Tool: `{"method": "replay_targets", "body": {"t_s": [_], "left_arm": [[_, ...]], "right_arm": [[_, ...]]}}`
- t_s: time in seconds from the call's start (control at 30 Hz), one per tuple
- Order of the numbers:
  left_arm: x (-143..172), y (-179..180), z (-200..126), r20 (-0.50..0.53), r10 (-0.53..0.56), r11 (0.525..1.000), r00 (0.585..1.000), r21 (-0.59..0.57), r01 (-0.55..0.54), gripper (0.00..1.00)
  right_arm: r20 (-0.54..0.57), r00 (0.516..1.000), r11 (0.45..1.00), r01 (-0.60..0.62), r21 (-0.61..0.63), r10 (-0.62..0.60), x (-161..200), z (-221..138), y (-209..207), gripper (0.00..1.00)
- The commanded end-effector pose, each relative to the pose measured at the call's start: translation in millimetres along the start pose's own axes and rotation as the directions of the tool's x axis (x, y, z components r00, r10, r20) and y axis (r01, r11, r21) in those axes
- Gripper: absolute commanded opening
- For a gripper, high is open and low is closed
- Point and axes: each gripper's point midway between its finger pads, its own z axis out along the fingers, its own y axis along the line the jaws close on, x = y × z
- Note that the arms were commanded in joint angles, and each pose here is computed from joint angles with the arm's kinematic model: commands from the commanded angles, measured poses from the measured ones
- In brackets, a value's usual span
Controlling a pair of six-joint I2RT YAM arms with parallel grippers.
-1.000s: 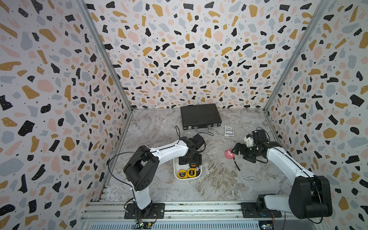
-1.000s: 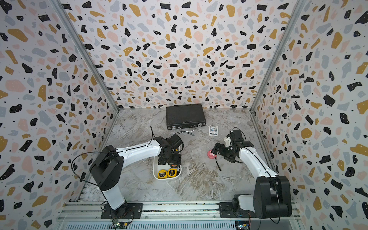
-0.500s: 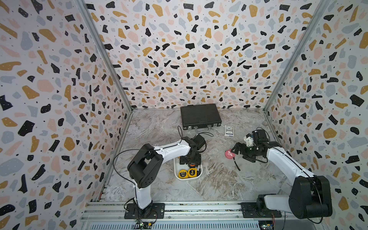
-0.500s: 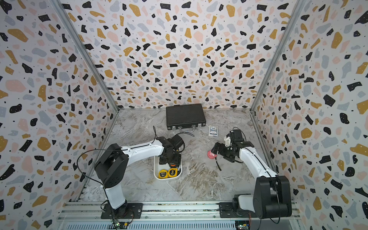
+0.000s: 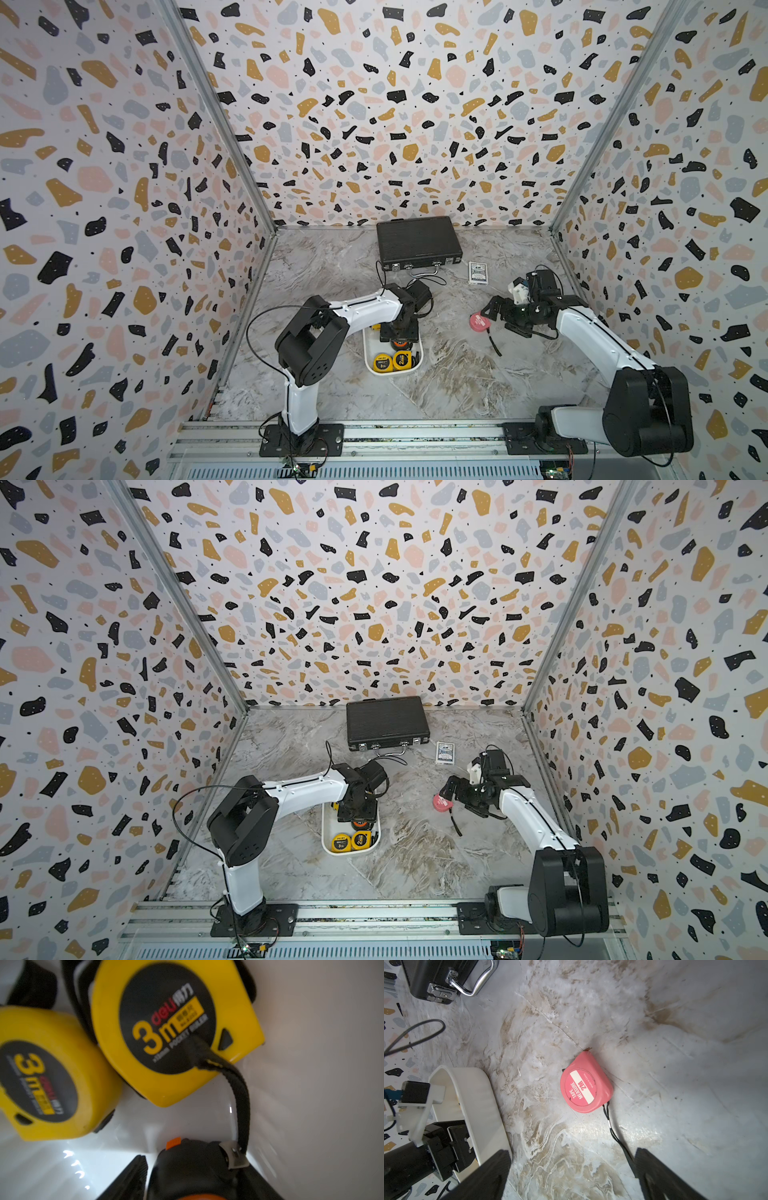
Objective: Take the tape measure out of the storage box
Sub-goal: Pick up the tape measure from the storage box.
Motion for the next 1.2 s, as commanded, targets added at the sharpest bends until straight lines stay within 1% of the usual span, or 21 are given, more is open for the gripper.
{"method": "replay_targets", "body": {"t_s": [0.0, 0.07, 0.1, 0.17, 0.3, 0.33, 0.37, 0.47, 0.53, 0.63, 0.73, 0.8, 0.97, 1.07, 1.17], "left_arm": [[-2, -2, -3, 0.004, -0.009, 1.0, 1.0, 0.006, 0.009, 0.62], [-1, -2, -2, -0.001, -0.009, 1.0, 1.0, 0.006, 0.009, 0.56], [-1, -2, -3, -0.002, -0.013, 1.0, 1.0, 0.006, 0.013, 0.51], [0, -1, -5, -0.001, -0.019, 1.0, 1.0, 0.007, 0.019, 0.38], [-1, 0, -21, 0.026, -0.042, 0.999, 0.999, 0.021, 0.042, 0.08], [-2, 2, -28, 0.039, -0.055, 0.998, 0.998, 0.029, 0.054, 0.02], [-2, 3, -36, 0.057, -0.07, 0.997, 0.996, 0.037, 0.068, 0.0], [-4, 8, -63, 0.114, -0.112, 0.992, 0.987, 0.073, 0.105, 0.0], [-5, 12, -81, 0.149, -0.169, 0.983, 0.974, 0.102, 0.154, 0.0], [-6, 17, -108, 0.202, -0.233, 0.966, 0.951, 0.157, 0.203, 0.0], [-10, 17, -140, 0.25, -0.3, 0.94, 0.92, 0.242, 0.241, 0.0], [-15, 14, -160, 0.274, -0.347, 0.915, 0.897, 0.308, 0.259, 0.0], [-29, 1, -202, 0.294, -0.433, 0.852, 0.852, 0.443, 0.28, 0.0], [-38, -11, -223, 0.287, -0.474, 0.807, 0.832, 0.519, 0.281, 0.0], [-46, -25, -240, 0.263, -0.502, 0.761, 0.824, 0.587, 0.277, 0.0]], "right_arm": [[0.012, 1.0, 1.0, 0.004, -0.019, -0.004, -4, -4, 6, 0.99], [0.011, 1.0, 1.0, 0.002, -0.022, -0.001, -5, -4, 6, 0.99], [0.01, 1.0, 1.0, 0.001, -0.025, -0.001, -5, -4, 6, 0.99], [0.014, 1.0, 0.999, 0.003, -0.035, -0.002, -6, -4, 9, 0.99], [0.017, 1.0, 0.997, 0.022, -0.077, -0.021, -6, -8, 18, 0.99], [0.02, 0.999, 0.996, 0.028, -0.088, -0.026, -5, -9, 20, 0.99], [0.02, 0.999, 0.994, 0.036, -0.102, -0.034, -3, -10, 23, 0.99], [0.038, 0.998, 0.987, 0.06, -0.151, -0.055, -2, -15, 33, 0.99], [0.05, 0.996, 0.981, 0.076, -0.177, -0.068, 1, -19, 40, 0.99], [0.082, 0.992, 0.969, 0.115, -0.217, -0.099, 3, -26, 54, 0.99], [0.122, 0.983, 0.95, 0.168, -0.263, -0.14, 6, -34, 74, 0.99], [0.154, 0.973, 0.932, 0.212, -0.293, -0.173, 9, -39, 92, 0.99], [0.222, 0.947, 0.885, 0.301, -0.355, -0.233, 20, -47, 130, 0.99], [0.283, 0.926, 0.852, 0.348, -0.391, -0.249, 24, -54, 152, 0.99], [0.332, 0.903, 0.824, 0.398, -0.403, -0.273, 30, -60, 168, 0.99]]}}
